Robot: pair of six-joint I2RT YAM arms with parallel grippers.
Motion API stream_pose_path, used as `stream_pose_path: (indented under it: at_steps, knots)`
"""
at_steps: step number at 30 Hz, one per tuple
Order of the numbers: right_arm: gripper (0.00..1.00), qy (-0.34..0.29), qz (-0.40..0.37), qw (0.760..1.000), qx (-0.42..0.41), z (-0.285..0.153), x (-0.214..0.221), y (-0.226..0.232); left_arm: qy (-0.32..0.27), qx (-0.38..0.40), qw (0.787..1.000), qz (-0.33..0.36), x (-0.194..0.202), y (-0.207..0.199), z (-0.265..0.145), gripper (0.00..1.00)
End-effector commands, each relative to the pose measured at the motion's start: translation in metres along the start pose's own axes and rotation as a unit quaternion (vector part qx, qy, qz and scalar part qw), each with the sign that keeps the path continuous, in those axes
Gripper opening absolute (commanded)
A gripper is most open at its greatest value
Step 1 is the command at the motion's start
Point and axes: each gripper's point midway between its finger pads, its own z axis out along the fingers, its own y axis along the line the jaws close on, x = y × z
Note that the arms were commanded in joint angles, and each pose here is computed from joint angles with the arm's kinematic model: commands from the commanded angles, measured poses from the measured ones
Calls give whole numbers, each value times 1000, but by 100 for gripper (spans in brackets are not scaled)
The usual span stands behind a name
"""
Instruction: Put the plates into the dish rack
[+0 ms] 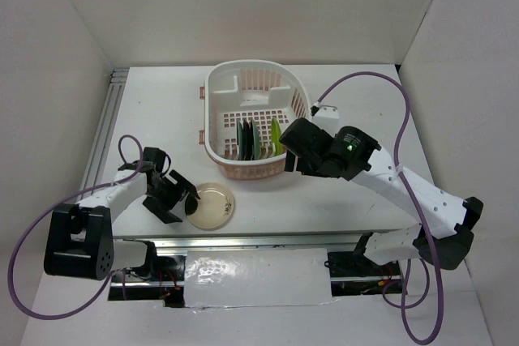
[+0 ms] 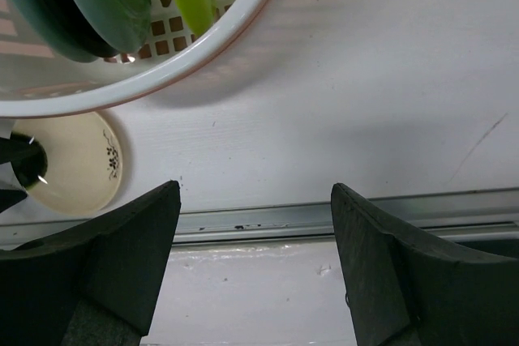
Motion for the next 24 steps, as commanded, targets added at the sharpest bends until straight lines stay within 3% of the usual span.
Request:
stream_pose_path:
  at_steps: [1,5,13,19,21,24]
  knots:
    - [82,-19,30,999,-17,-8,-9,-4,-12,9,1000,-3,-6,-1,18,99]
    - [82,-20,30,999,-8,-5,-8,-10,-12,28,1000,2,-2,-2,24,93]
    - [82,-22,34,999,-7,-3,-10,-13,-36,55,998,4,-3,-2,14,63]
    - [82,-26,40,999,-6,-5,-11,-15,-41,39,998,10,-5,0,10,13]
    - [82,-24,41,999,-5,-5,-10,-16,-45,41,998,15,-7,-3,6,2]
    - [82,-22,41,999,-1,-6,-9,-18,-57,41,997,24,-10,-3,-2,0]
